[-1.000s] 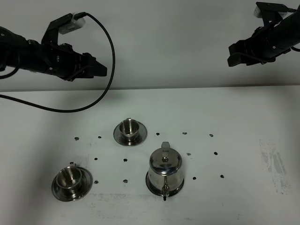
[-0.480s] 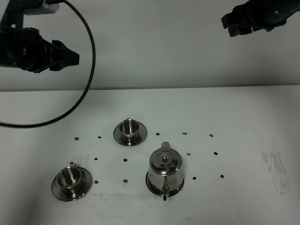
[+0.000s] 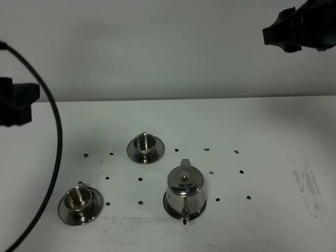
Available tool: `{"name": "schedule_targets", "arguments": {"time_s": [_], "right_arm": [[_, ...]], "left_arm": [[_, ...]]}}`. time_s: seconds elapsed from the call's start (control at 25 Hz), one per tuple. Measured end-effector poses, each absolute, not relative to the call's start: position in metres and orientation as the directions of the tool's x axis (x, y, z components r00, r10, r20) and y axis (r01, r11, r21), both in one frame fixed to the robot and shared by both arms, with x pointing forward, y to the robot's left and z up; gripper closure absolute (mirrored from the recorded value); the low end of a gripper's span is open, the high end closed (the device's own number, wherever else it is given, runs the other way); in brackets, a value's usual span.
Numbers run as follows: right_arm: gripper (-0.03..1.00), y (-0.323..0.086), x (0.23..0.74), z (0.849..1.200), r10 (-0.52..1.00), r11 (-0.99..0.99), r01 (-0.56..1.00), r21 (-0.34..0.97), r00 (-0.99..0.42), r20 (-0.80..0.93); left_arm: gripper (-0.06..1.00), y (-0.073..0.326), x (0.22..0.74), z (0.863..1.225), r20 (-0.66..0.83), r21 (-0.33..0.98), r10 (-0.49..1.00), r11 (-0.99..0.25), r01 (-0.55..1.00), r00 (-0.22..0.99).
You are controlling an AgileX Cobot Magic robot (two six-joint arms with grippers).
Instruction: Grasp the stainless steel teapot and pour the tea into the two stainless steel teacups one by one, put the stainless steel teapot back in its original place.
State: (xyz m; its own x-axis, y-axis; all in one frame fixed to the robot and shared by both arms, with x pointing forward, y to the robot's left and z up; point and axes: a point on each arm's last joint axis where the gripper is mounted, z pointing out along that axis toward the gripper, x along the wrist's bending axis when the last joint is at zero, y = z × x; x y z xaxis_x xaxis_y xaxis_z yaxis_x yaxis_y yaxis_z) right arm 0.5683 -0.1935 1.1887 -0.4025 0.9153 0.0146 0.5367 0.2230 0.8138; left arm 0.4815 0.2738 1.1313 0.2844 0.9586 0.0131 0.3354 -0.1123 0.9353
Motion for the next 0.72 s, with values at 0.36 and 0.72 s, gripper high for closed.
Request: {"name": "schedule_targets", "arguments": {"time_s": [0.36,0.72], "right_arm": [[0.49,-0.159,0.534,1.137,0.861,0.322,0.541,0.777,-0.508,-0.003],[0.52,-0.138,0.524,1.125,0.829,0.357,0.506,0.785,-0.559,-0.016]], "left_arm": [[0.44,0.28,0.369,1.106,-0.028,0.871,0.97,-0.094,0.482,0.239],[0.44,0.287,0.282,1.066,-0.087,0.775,0.987,-0.02,0.632,0.138]]}}
